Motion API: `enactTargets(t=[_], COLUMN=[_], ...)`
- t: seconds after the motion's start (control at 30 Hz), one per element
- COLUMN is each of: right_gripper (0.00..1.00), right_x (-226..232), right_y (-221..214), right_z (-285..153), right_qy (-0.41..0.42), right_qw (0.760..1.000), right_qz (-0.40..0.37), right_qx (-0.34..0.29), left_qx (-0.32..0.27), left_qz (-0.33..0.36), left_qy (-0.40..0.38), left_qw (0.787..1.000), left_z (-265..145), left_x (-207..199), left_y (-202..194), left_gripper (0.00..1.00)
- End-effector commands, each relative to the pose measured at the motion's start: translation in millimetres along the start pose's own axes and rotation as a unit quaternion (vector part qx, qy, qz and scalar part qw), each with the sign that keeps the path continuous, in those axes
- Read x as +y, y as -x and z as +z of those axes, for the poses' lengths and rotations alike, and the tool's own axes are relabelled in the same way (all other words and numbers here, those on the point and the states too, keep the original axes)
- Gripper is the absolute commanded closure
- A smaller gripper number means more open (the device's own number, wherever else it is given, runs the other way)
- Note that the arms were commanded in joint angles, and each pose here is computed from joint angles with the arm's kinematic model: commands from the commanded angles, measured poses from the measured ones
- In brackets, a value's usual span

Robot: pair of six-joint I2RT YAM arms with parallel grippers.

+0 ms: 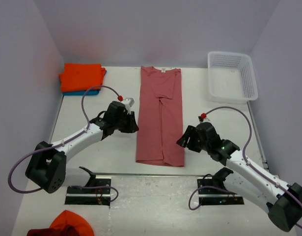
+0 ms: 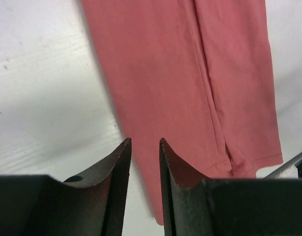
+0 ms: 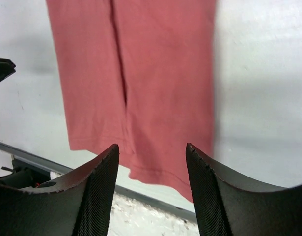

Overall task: Fold and stack the t-shirts
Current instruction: Rotate the tshirt 90 degrees

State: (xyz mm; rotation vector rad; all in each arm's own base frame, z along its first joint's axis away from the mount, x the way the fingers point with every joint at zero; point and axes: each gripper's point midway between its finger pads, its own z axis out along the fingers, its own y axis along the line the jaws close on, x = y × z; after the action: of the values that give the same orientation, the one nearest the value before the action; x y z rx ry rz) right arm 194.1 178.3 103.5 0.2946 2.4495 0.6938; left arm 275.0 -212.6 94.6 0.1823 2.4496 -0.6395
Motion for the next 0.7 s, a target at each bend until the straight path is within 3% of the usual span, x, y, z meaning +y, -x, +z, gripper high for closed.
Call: enactTargets(t=[0.0, 0.67], right_gripper=[0.43, 0.47], right_x=[-11, -65], right_y=[-14, -77], right_z=[-3, 11], right_qy=[0.017, -0.080], right_qw=[0.997, 0.979], right_qz=[0.079, 0.187], right_qx=[-0.015, 0.032], left_qx=[-0.007, -0.017], left_qz=[-0.004, -0.024], left_qy=[-0.051, -0.110], left_qw=[0.999, 0.993], left_z=[-5, -15], left_x=[-12, -30], left_y=[-15, -32], left_gripper=[0.69, 0.68])
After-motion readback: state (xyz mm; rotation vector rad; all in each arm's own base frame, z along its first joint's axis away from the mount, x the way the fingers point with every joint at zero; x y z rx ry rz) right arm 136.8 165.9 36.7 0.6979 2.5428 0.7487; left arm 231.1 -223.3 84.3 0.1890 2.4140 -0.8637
